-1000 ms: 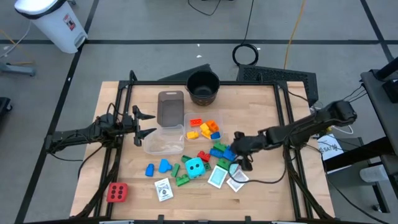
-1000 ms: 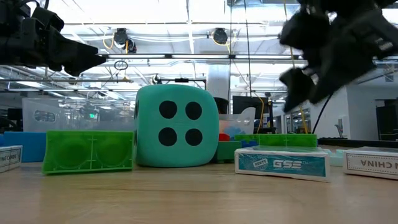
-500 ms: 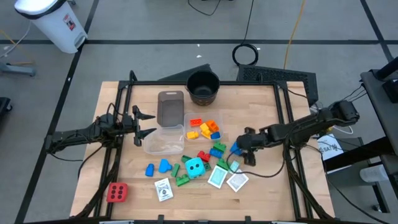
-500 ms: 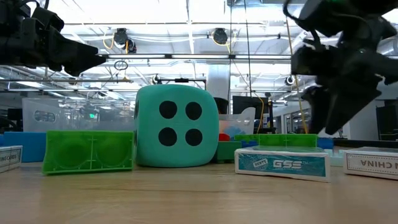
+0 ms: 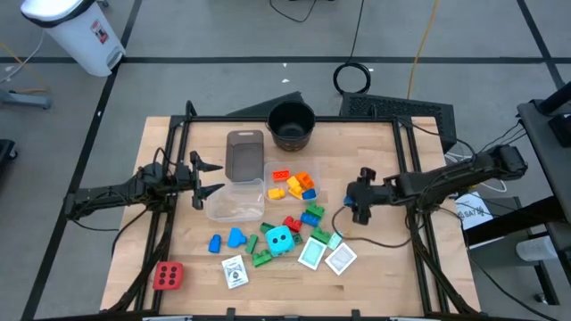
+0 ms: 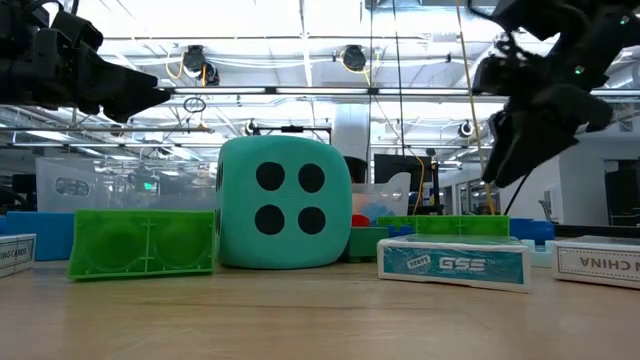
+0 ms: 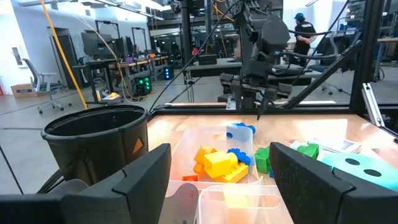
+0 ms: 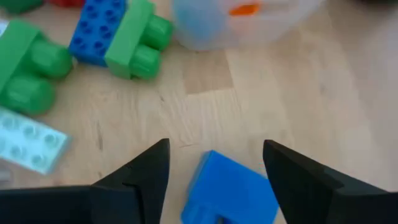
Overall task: Pick & Place Toys
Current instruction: Put the blue game piece into the right transparent bin
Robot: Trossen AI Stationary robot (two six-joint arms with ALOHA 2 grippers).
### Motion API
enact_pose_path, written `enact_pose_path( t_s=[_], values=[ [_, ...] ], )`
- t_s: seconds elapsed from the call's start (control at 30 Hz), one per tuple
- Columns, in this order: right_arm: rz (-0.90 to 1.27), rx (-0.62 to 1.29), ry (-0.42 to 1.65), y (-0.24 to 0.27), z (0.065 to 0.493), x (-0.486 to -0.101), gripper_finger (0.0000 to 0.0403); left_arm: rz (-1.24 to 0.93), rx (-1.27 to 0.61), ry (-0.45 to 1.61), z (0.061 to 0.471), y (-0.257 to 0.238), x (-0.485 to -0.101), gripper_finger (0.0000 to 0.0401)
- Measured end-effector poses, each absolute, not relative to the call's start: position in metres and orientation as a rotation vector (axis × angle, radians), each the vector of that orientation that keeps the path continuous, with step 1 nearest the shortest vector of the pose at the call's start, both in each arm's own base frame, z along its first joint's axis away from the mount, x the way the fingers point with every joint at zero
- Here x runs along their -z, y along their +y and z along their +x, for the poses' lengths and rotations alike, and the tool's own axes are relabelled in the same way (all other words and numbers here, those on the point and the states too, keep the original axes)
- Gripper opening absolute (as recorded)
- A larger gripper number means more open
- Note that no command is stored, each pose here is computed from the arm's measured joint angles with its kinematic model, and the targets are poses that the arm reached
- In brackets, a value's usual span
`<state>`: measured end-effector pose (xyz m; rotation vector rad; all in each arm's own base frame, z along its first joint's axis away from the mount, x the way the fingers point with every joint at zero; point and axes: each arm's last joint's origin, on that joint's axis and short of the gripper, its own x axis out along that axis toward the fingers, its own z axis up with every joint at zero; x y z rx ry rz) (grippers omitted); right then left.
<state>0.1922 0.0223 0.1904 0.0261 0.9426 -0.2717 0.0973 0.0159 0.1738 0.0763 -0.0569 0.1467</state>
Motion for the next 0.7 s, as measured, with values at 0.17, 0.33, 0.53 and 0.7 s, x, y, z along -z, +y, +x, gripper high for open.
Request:
enact_pose_path(
  t_s=[0.17,0.33,0.53,0.7],
  values=[
    [0.128,0.362,0.964,0.015,0.190,-0.188,0.0289,0.077,-0.147,-0.057,0.097,0.016,-0.174,0.0274],
    [0.129,0.383,1.019,0.012,0.188,-0.183,0.0335,0.076,-0.147,-0.057,0.097,0.016,-0.174,0.0273],
    [0.180,0.424,1.079,0.008,0.192,-0.173,0.0354,0.076,-0.146,-0.057,0.097,0.016,-0.174,0.0274],
    [0.189,0.458,1.132,0.005,0.196,-0.163,0.0350,0.076,-0.147,-0.057,0.097,0.016,-0.174,0.0273]
  ],
)
